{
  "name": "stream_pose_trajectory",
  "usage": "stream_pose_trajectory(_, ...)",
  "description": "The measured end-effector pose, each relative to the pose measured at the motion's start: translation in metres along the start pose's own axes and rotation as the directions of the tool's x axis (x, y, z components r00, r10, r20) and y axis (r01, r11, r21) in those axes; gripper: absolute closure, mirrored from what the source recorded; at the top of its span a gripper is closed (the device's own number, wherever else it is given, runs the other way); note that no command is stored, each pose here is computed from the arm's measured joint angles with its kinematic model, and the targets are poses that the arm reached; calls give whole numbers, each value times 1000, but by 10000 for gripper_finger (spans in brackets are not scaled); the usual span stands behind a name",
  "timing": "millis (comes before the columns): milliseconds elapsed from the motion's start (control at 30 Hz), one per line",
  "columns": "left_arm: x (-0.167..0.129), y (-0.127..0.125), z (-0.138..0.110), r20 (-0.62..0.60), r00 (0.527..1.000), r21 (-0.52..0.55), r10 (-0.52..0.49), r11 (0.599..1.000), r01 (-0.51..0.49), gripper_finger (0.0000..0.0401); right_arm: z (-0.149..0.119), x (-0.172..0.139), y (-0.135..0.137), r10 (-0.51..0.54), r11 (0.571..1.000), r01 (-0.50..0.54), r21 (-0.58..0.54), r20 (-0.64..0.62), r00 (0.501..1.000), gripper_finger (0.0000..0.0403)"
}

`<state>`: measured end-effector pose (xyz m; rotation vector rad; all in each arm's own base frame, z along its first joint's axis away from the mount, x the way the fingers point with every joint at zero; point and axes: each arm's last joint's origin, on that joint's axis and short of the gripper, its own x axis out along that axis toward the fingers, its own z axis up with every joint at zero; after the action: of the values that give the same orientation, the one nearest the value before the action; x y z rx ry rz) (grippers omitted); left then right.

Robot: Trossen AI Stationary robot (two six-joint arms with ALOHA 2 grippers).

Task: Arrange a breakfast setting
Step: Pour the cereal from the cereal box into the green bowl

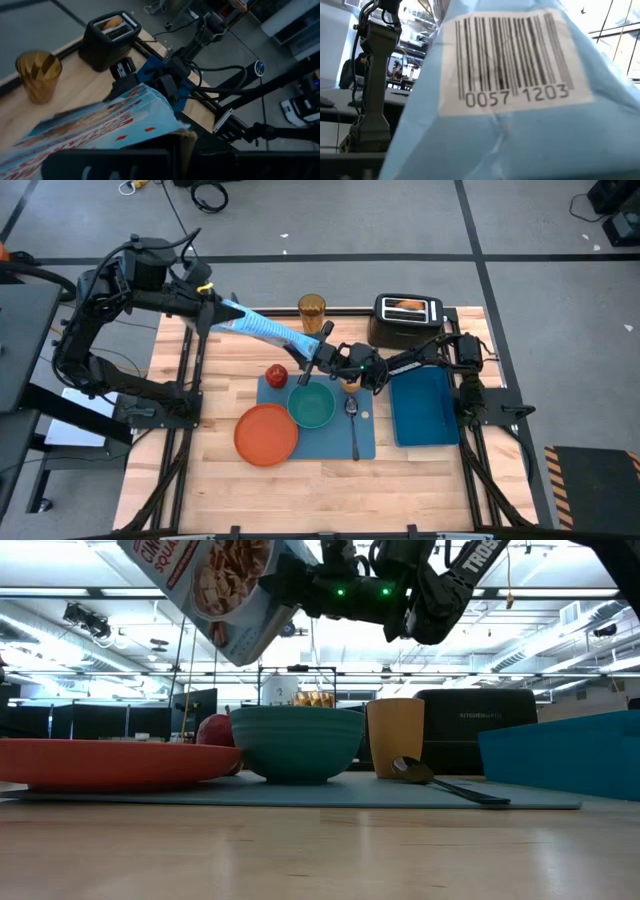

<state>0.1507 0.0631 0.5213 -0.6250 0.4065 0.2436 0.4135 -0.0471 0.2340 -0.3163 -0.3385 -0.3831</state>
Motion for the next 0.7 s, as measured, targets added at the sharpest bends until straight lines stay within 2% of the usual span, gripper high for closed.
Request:
stream_pose_trajectory(200,0,0,1,13,1000,106,13,994,-15,351,2,-2,6,-27,1000,27,4,-12,1000,253)
stream_pose_trajectory(300,-2,-1,3,48,999,154,7,988,-14,322,10,-3,9,-38,999,38,16,-10,999,263)
stream_pose_trajectory(400,-12,-6,7,136,990,224,-37,975,6,287,24,-7,11,-66,997,66,27,-6,998,263)
stream_pose_trajectory(500,-32,-15,10,260,960,317,-104,948,17,251,37,-18,9,-80,995,81,54,-22,997,263)
stream_pose_trajectory(700,-77,-27,3,427,881,491,-205,871,-35,200,69,-57,4,-2,987,18,158,-98,995,263)
